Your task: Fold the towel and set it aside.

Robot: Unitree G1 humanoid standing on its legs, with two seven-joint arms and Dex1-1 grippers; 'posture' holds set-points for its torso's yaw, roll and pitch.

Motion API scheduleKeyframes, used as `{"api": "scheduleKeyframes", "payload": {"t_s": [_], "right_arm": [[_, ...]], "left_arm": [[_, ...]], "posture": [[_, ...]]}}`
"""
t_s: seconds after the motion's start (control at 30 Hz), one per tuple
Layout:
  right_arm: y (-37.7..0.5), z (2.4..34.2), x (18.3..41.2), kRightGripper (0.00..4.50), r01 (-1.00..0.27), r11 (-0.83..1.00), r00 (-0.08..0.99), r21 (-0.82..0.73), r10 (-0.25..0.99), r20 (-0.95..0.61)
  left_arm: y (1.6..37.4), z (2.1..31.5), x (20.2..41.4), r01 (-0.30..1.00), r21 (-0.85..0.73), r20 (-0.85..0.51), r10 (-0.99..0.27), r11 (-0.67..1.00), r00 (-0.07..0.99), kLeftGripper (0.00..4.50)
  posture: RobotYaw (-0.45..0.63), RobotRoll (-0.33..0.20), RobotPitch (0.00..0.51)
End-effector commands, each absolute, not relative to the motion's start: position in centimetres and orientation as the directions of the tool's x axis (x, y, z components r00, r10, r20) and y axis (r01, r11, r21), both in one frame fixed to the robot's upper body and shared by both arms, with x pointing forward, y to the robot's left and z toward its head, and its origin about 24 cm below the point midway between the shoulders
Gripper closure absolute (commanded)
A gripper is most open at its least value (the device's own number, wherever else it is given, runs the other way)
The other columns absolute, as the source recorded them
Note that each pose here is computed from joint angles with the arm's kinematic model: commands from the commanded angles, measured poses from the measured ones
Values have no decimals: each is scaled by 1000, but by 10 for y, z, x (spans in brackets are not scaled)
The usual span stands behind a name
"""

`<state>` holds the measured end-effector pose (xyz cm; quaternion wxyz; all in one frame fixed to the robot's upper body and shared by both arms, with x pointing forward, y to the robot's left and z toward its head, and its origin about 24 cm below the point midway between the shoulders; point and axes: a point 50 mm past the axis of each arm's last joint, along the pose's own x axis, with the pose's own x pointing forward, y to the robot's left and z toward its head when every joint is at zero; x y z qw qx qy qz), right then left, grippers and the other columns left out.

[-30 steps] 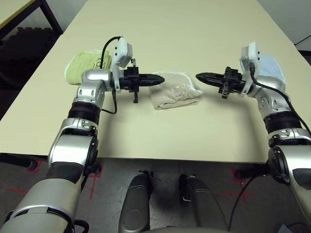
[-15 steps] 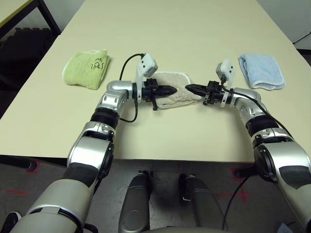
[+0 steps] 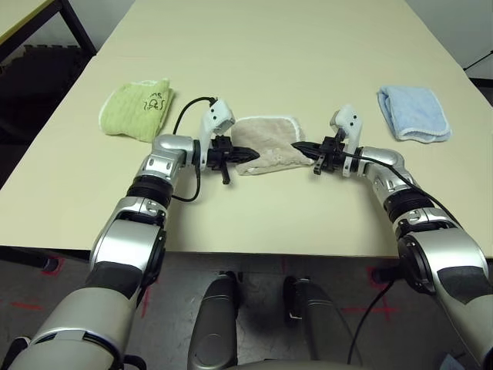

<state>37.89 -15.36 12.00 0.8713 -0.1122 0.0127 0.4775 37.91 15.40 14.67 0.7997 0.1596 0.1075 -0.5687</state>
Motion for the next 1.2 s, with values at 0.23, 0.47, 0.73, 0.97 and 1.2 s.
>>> {"api": "scheduleKeyframes", "payload": {"t_s": [0.23, 0.47, 0.73, 0.97, 1.2], "right_arm": [[-175, 103, 370, 4500, -829, 534, 559, -166, 803, -210], [-172, 146, 381, 4500, -810, 556, 571, -187, 820, -32], [-152, 180, 397, 4500, -737, 641, 635, -215, 765, 102], [-122, 172, 406, 4500, -666, 711, 718, -228, 693, 63], [-114, 150, 405, 4500, -654, 728, 746, -205, 666, -12]], "left_arm": [[174, 142, 381, 927, 148, -424, -825, 343, 373, 4462], [166, 185, 388, 919, 177, -244, -889, 353, 388, 4462], [140, 236, 393, 934, 71, 12, -937, 349, 349, 4462], [133, 200, 397, 900, 51, -103, -894, 432, 435, 4462], [140, 166, 398, 847, 33, -199, -827, 530, 526, 4462]], "posture": [[116, 0, 190], [118, 0, 187], [126, 0, 179], [125, 0, 178], [121, 0, 180]]}}
